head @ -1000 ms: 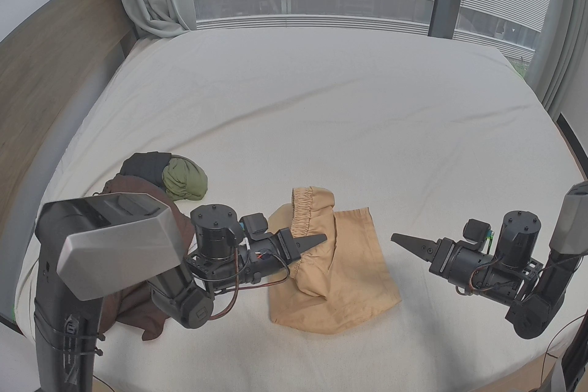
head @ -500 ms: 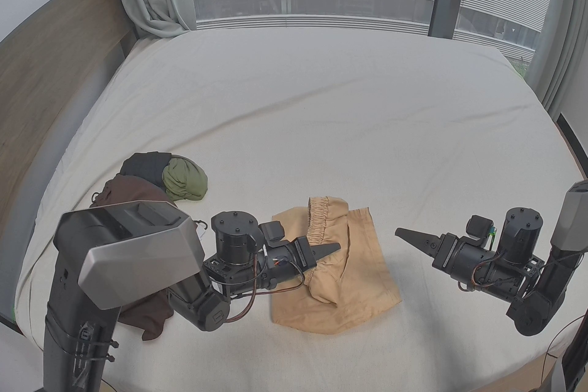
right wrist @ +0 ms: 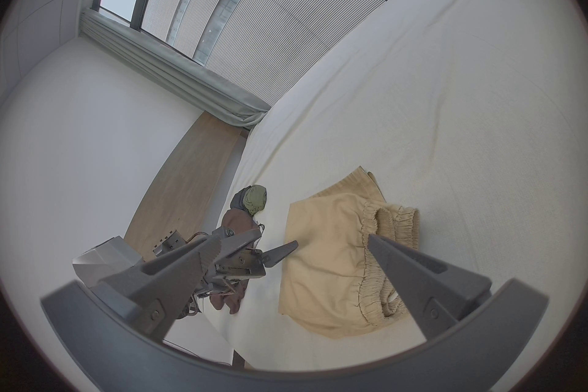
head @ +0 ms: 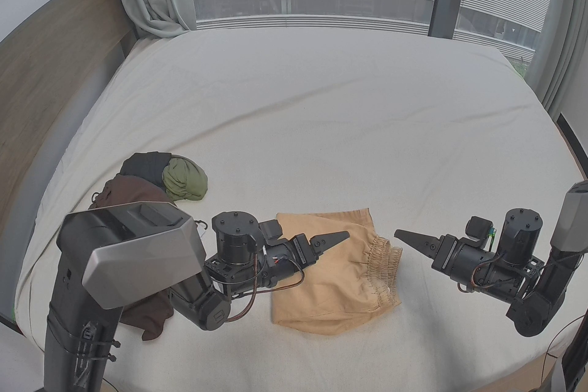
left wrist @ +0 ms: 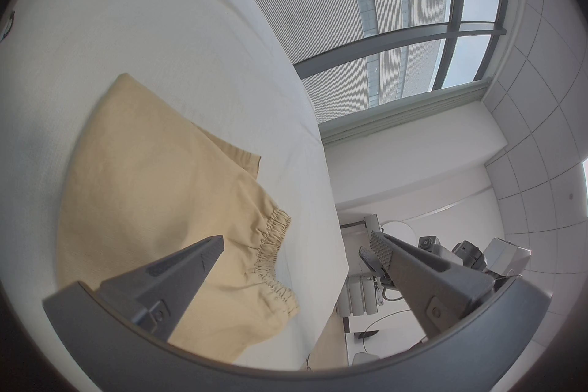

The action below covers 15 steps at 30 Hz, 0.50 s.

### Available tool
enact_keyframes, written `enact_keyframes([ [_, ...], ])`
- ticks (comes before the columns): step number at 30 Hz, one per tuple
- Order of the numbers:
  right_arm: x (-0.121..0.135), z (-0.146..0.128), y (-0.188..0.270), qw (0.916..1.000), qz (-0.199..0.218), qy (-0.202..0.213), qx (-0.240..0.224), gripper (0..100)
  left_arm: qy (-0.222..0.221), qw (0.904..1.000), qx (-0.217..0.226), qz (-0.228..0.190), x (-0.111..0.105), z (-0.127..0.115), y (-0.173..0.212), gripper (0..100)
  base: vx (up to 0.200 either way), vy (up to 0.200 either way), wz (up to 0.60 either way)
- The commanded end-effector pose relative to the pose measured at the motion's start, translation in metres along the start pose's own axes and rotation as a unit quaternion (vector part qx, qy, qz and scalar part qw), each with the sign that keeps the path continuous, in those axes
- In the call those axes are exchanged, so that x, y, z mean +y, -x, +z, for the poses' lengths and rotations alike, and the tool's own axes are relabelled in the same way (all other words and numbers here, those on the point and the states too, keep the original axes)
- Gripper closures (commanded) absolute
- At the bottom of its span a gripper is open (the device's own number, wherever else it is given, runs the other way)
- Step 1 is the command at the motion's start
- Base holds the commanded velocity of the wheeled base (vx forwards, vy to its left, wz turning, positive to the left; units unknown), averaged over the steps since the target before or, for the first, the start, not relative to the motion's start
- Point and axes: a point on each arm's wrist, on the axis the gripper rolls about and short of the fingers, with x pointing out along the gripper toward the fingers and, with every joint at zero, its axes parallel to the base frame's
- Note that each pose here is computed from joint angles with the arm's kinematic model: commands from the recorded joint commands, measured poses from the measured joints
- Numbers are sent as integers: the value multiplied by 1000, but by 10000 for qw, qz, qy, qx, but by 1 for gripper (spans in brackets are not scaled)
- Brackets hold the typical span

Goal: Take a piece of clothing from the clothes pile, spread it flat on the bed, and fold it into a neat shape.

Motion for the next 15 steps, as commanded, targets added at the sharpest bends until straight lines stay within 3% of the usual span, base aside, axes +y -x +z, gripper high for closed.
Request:
enact_keyframes([
  [1, 0, -1, 0, 10000, 4, -1, 26, 0, -3, 10000, -50, 29, 1, 2, 2, 0, 0, 0, 0],
  [6, 1, -2, 0, 10000, 10, 1, 43, 0, -42, 9996, -282, 36, -1, 7, 20, 0, 0, 0, 0],
  [15, 1, -4, 0, 10000, 11, 0, 86, 0, -262, 9976, -645, -33, -37, 33, 72, 0, 0, 0, 0],
])
